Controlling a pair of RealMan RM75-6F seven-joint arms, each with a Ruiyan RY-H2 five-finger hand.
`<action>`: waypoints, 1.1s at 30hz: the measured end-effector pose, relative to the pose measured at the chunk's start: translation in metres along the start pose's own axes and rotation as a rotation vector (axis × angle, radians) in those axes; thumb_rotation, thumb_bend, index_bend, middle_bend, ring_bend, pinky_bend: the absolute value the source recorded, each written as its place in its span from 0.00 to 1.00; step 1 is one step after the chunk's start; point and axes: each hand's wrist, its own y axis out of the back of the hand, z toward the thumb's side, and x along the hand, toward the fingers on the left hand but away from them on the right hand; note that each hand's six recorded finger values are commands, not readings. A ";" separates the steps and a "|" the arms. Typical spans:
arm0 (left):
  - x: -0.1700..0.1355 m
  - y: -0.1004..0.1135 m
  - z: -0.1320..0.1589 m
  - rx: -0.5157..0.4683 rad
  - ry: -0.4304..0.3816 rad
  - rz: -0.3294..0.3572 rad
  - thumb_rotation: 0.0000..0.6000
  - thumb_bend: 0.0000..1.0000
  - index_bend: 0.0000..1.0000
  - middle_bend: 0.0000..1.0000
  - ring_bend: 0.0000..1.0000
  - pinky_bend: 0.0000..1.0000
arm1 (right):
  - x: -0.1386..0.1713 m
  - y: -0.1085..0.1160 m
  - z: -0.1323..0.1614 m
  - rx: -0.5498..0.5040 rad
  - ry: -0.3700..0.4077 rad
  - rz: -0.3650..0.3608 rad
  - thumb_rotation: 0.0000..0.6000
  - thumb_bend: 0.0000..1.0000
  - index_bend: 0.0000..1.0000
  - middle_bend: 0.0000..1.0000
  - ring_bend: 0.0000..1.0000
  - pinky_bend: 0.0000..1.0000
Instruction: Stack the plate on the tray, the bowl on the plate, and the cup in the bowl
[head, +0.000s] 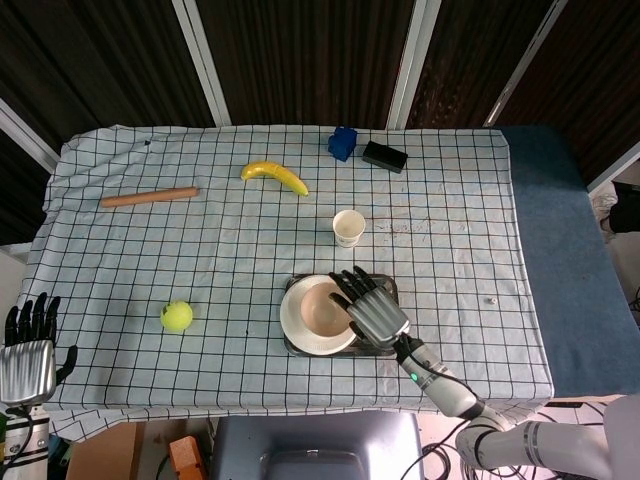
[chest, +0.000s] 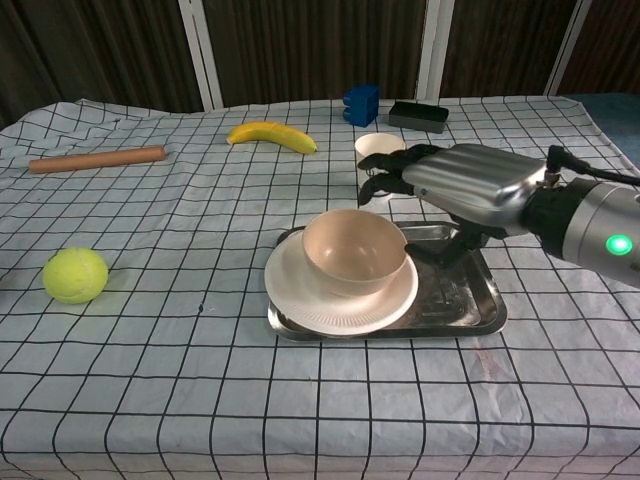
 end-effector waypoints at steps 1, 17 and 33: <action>0.000 0.000 0.000 0.000 0.000 -0.001 1.00 0.33 0.00 0.00 0.00 0.00 | 0.003 0.004 -0.007 -0.001 -0.014 -0.003 1.00 0.36 0.16 0.00 0.00 0.00; 0.003 -0.006 -0.013 -0.007 0.032 -0.022 1.00 0.33 0.00 0.00 0.00 0.00 | -0.040 0.038 -0.106 0.014 -0.325 -0.119 1.00 0.28 0.21 0.00 0.00 0.00; 0.010 -0.011 -0.021 -0.009 0.054 -0.042 1.00 0.33 0.00 0.00 0.00 0.00 | -0.110 0.022 -0.098 0.111 -0.396 -0.091 1.00 0.27 0.29 0.00 0.00 0.00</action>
